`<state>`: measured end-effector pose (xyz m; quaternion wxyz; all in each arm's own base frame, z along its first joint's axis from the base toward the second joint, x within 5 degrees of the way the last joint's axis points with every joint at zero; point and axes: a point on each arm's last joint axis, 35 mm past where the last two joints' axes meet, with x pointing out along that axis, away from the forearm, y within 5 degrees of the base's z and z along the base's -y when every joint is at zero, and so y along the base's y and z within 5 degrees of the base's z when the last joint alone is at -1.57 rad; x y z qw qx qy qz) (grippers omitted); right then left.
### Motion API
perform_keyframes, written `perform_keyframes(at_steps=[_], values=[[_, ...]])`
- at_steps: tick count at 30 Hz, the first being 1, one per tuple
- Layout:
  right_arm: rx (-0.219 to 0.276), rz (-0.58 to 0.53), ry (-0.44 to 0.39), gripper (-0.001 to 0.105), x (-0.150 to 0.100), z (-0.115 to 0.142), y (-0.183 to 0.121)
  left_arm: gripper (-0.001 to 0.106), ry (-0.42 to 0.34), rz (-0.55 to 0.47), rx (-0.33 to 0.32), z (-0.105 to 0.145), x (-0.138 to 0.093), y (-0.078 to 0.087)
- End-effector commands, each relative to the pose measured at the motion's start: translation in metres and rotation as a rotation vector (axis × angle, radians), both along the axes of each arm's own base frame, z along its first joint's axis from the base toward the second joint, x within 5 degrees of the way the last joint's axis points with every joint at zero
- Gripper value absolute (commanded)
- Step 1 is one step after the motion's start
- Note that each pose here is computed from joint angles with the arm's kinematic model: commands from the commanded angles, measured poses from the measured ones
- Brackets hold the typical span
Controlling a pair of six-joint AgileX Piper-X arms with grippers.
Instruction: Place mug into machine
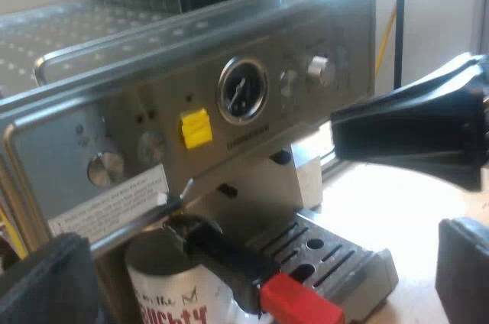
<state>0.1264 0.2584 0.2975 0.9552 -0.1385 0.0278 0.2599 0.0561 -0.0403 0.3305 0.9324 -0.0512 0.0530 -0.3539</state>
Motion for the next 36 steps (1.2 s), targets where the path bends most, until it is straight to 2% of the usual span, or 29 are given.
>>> perform_keyframes(at_steps=[1,4,6,8,11,17,23,29,36], values=[[-0.024,-0.001,-0.019,0.000,0.004,0.005,0.010,0.091,-0.035,-0.007,-0.022,0.010,-0.004,0.002],[-0.026,-0.004,-0.018,0.000,0.007,0.006,0.016,0.091,-0.048,-0.007,-0.029,0.015,-0.007,0.003],[-0.049,-0.001,-0.026,0.000,0.012,0.007,0.029,0.091,-0.046,-0.007,-0.028,0.016,-0.007,0.004],[-0.057,-0.005,-0.029,0.000,0.017,0.008,0.041,0.091,-0.021,-0.007,-0.014,0.013,-0.007,0.004],[-0.087,-0.052,-0.047,0.000,0.024,0.008,0.054,0.091,0.010,-0.007,0.003,0.010,-0.007,0.004],[-0.135,-0.140,-0.070,0.000,0.034,0.006,0.072,0.091,0.011,-0.007,0.004,0.009,-0.007,0.004],[-0.158,-0.236,-0.071,0.000,0.046,0.000,0.070,0.091,0.011,-0.007,0.004,0.009,-0.007,0.004],[-0.149,-0.221,-0.057,0.000,0.060,-0.001,0.064,0.091,0.011,-0.007,0.004,0.009,-0.007,0.004],[-0.134,-0.253,-0.045,0.000,0.081,-0.004,0.056,0.091,0.011,-0.007,0.004,0.009,-0.007,0.004]])
